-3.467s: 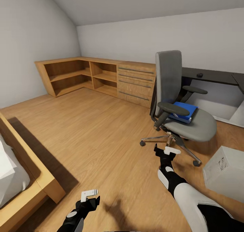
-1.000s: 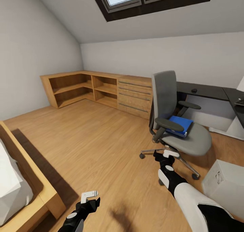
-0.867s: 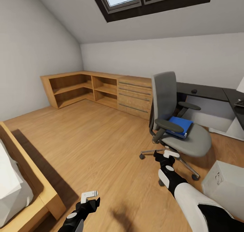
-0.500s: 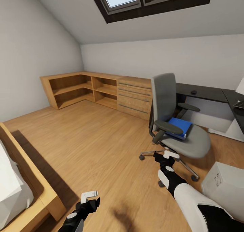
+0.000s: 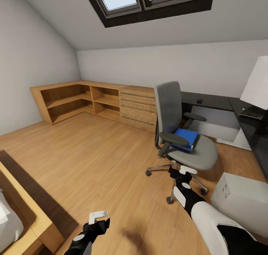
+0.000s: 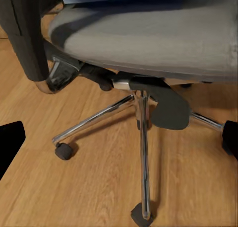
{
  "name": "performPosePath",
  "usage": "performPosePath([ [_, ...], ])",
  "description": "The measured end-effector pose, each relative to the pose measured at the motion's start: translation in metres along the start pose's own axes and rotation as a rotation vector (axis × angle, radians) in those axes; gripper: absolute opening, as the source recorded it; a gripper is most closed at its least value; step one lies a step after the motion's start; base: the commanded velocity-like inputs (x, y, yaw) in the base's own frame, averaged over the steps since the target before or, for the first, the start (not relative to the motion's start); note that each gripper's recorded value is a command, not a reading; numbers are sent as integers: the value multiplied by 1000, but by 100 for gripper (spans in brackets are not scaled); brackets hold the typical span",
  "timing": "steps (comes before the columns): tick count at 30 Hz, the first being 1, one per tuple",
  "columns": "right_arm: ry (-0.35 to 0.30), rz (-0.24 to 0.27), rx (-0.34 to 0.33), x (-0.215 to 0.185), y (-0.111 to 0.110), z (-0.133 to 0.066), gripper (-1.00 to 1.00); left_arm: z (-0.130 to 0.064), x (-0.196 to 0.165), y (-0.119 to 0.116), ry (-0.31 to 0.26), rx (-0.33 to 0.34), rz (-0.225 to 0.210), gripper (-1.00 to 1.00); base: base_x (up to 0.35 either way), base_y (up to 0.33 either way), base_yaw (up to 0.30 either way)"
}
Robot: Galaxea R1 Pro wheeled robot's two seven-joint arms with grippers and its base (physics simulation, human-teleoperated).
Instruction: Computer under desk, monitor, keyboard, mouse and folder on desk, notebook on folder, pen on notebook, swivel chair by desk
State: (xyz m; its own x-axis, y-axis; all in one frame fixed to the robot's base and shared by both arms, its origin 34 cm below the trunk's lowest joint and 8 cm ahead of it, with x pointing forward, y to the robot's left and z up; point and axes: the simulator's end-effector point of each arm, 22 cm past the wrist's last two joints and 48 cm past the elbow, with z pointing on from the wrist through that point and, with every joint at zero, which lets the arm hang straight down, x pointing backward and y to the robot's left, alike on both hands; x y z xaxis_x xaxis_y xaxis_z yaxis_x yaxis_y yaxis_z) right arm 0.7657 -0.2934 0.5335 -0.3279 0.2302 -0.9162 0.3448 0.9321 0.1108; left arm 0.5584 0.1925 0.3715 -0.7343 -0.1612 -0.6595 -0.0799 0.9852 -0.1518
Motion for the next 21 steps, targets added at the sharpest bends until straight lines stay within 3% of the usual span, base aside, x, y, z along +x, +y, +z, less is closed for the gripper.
performPosePath([
  [21, -12, 3, -5, -8, 1, -2, 100, -2, -6, -2, -12, 4, -1, 100, 0, 0, -236],
])
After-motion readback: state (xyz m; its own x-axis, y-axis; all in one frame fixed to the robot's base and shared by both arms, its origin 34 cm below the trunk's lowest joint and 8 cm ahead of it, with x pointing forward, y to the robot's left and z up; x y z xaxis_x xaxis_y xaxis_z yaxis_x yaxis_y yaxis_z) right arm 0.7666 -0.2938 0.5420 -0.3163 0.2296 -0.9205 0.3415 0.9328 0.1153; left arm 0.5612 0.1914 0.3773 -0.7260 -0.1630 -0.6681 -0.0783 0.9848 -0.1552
